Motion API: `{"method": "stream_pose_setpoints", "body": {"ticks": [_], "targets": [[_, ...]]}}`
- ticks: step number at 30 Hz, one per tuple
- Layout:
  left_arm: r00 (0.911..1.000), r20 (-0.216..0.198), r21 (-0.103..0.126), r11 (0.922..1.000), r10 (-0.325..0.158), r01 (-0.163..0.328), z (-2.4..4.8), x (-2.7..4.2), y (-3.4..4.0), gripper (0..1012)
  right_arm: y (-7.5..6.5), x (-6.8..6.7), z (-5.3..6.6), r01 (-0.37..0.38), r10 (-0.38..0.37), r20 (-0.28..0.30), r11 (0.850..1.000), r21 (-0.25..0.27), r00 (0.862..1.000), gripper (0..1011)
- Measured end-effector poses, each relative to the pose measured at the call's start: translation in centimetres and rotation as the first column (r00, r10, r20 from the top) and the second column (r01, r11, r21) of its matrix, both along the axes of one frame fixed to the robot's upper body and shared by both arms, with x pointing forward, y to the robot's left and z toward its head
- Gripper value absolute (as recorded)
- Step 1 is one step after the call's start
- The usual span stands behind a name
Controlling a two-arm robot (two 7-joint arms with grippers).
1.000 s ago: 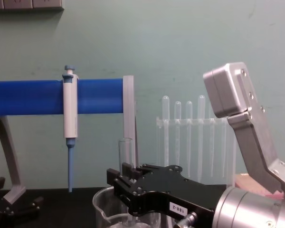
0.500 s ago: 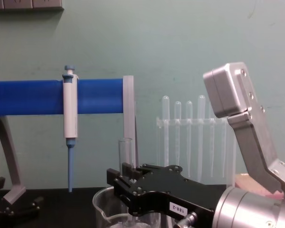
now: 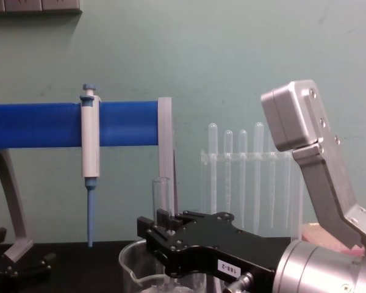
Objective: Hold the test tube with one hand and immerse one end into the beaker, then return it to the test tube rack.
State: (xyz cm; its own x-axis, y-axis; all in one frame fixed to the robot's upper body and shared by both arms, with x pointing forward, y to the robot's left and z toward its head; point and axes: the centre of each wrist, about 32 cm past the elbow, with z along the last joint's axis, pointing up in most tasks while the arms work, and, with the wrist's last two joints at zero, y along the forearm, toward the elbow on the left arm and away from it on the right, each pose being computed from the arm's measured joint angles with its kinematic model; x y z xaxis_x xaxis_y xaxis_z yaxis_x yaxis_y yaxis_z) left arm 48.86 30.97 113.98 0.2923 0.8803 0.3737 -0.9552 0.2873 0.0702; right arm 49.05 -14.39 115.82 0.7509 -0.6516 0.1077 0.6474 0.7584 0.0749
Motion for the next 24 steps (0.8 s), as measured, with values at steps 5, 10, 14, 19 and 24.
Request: {"method": "stream_pose_setpoints", "body": {"ticks": [5,10,14,19,24], "targets": [[1.0,0.0,0.0,1.0,0.0,0.0,0.0,0.0,0.0,1000,0.0,0.0,0.0,0.0,0.0,0.0,1.0,0.0,1.0,229],[1.0,0.0,0.0,1.0,0.0,0.0,0.0,0.0,0.0,1000,0.0,0.0,0.0,0.0,0.0,0.0,1.0,0.0,1.0,229],[1.0,0.0,0.0,1.0,0.0,0.0,0.0,0.0,0.0,1000,0.0,0.0,0.0,0.0,0.0,0.0,1.0,0.0,1.0,229],[1.0,0.0,0.0,1.0,0.0,0.0,0.0,0.0,0.0,1000,0.0,0.0,0.0,0.0,0.0,0.0,1.0,0.0,1.0,228],[1.0,0.0,0.0,1.0,0.0,0.0,0.0,0.0,0.0,1000,0.0,0.0,0.0,0.0,0.0,0.0,1.0,0.0,1.0,229]]}}
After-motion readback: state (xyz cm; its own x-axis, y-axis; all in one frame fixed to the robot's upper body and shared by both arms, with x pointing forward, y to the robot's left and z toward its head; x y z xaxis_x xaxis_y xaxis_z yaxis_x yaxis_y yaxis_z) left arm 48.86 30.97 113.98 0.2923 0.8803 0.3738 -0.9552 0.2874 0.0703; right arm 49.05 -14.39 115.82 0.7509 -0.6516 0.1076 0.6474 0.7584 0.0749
